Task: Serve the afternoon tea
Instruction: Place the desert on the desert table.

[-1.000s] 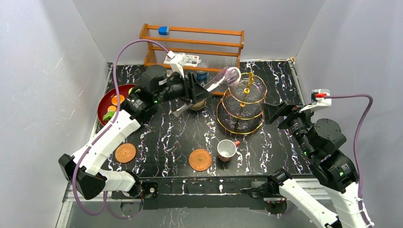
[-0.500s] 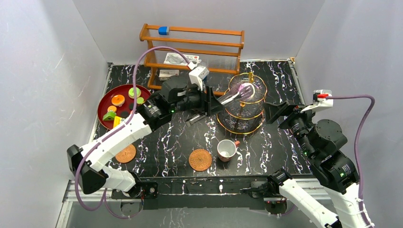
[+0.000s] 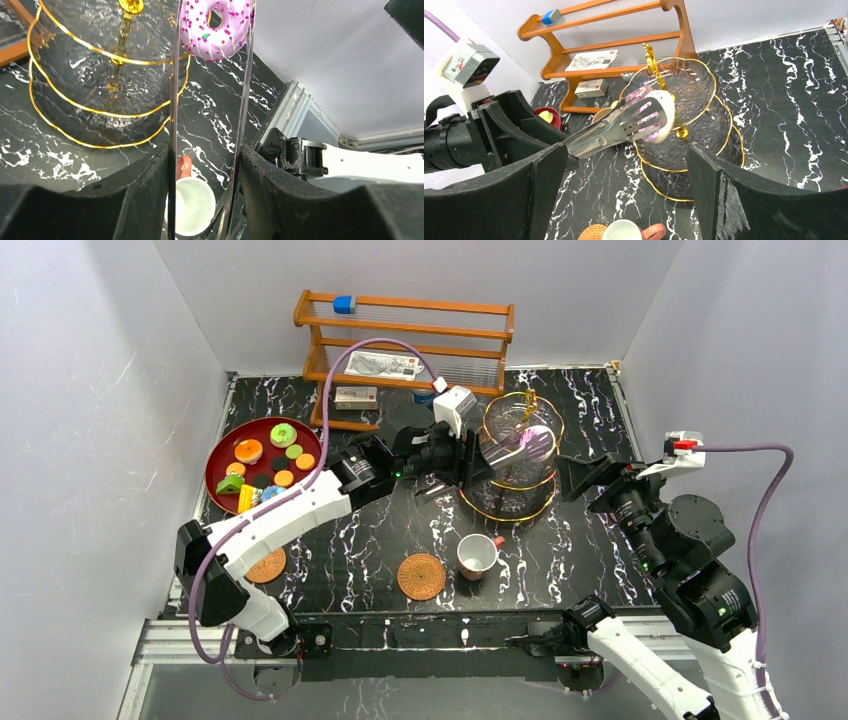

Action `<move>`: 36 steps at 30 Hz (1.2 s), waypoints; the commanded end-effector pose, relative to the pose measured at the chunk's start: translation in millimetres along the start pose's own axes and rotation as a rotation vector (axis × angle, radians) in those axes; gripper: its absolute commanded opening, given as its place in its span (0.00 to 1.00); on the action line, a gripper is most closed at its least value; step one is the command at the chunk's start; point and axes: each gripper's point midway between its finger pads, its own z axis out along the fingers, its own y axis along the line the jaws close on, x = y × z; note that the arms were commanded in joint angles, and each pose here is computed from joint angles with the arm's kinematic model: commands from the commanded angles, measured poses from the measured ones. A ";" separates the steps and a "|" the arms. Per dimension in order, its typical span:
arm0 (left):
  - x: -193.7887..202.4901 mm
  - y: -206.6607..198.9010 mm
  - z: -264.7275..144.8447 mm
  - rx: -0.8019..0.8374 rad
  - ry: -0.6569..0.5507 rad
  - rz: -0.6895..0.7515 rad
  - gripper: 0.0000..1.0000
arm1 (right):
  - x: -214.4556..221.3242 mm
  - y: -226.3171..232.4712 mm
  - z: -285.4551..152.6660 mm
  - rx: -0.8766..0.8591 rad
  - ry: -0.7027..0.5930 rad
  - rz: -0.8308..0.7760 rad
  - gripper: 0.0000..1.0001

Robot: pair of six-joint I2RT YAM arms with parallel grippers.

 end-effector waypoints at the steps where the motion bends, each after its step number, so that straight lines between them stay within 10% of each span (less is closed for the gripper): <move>1: -38.1 -12.1 -1.2 0.009 -0.116 0.053 0.47 | -16.9 9.7 -2.7 -0.043 -0.063 0.028 0.97; 36: -42.8 4.4 14.6 -0.063 -0.131 0.108 0.63 | -16.0 10.9 -2.4 -0.056 -0.070 0.026 0.98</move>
